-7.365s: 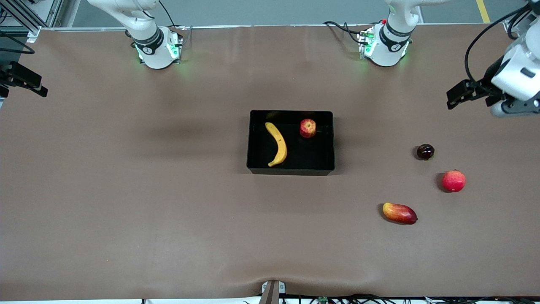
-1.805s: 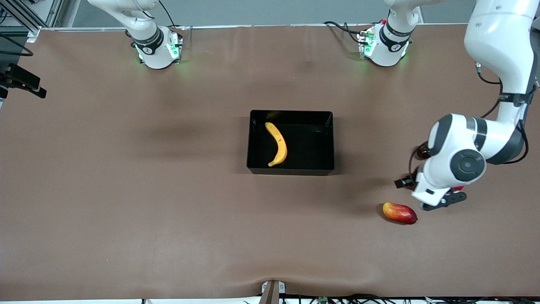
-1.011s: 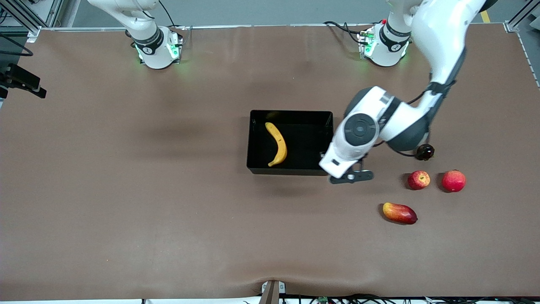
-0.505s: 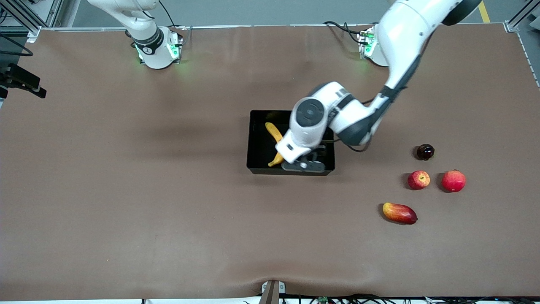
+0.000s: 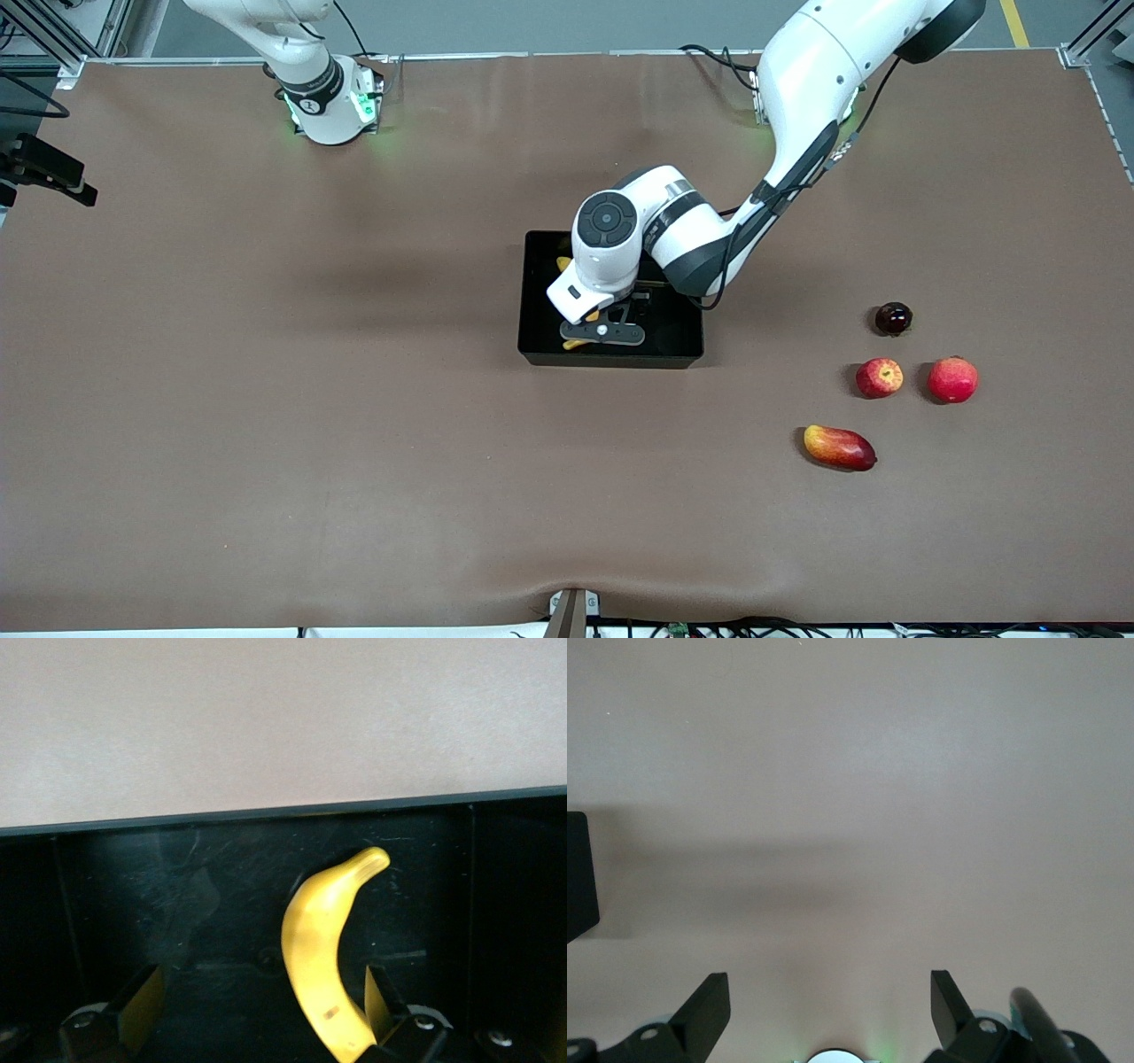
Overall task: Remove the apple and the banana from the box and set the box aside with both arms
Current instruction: 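Grasp the yellow banana with the left gripper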
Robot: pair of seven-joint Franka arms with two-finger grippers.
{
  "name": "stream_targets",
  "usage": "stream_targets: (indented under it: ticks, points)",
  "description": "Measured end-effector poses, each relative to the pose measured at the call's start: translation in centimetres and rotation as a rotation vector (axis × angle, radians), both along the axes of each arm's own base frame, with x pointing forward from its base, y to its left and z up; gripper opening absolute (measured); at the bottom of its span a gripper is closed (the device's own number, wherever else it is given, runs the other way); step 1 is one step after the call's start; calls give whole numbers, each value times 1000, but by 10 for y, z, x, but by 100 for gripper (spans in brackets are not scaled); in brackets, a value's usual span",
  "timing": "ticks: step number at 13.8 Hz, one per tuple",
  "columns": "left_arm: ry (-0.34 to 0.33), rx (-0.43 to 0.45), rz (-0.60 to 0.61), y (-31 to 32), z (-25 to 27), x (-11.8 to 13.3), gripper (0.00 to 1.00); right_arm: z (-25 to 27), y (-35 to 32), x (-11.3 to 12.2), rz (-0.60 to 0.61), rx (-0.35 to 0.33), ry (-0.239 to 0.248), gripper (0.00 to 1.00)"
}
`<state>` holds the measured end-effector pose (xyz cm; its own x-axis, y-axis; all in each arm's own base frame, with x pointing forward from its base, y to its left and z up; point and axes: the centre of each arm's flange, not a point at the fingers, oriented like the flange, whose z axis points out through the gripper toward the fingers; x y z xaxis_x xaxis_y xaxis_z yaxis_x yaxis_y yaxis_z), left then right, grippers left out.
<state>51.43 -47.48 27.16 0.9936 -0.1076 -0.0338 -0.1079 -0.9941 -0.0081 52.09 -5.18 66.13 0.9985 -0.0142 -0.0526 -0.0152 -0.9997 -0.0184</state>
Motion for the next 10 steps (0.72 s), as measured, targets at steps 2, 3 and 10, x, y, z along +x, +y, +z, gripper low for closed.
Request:
stream_targets:
  ticks: [2,3,10]
  points:
    - [12,-10,0,-2,-15,-1,100,0,0,0,0,0,0,100]
    - [20,-13,1,-2,-23,-1,100,0,0,0,0,0,0,100]
    - [26,-54,7,-6,-49,0,100,0,0,0,0,0,0,100]
